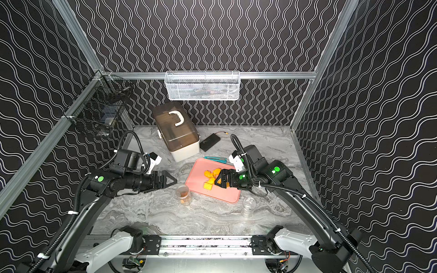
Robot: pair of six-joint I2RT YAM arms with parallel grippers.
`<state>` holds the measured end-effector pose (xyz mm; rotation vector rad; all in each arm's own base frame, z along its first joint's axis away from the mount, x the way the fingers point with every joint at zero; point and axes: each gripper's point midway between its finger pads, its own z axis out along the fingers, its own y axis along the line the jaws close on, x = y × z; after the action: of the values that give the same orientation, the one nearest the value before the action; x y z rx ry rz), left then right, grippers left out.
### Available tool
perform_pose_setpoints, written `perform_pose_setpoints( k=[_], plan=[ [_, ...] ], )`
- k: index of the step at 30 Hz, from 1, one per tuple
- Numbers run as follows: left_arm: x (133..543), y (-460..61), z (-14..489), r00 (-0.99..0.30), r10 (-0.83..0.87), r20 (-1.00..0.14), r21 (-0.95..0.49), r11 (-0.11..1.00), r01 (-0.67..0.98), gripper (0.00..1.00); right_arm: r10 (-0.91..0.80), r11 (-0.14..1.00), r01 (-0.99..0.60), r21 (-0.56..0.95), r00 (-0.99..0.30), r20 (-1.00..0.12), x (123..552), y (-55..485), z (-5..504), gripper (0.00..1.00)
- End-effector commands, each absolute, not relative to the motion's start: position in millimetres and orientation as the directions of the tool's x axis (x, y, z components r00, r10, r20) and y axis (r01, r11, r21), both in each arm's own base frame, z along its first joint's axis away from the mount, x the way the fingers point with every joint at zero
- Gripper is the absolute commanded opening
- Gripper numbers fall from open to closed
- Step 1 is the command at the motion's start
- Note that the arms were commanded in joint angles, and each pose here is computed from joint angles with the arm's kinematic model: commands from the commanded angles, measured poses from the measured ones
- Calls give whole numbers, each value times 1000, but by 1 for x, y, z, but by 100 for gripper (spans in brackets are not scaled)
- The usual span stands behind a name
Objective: Pour the cookies out of the jar
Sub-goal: Pick up the jar from the center of the board.
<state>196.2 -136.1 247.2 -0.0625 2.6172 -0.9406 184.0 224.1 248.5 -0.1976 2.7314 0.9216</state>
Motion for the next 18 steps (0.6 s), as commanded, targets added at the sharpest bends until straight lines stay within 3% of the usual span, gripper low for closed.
perform_pose_setpoints(
  k=[1, 8, 18],
  plan=[
    [188, -124, 236, -936, -145, -321, -562, 825, 65, 99, -45, 777, -193, 600, -966, -253, 185, 234, 245, 100],
    [179, -111, 230, -930, -174, -323, -519, 855, 20, 99, -138, 792, -258, 553, -958, -250, 181, 272, 230, 100],
    [175, -87, 228, -892, -282, -355, -460, 883, -96, 99, -355, 806, -463, 369, -877, -323, 183, 334, 216, 100]
  ],
)
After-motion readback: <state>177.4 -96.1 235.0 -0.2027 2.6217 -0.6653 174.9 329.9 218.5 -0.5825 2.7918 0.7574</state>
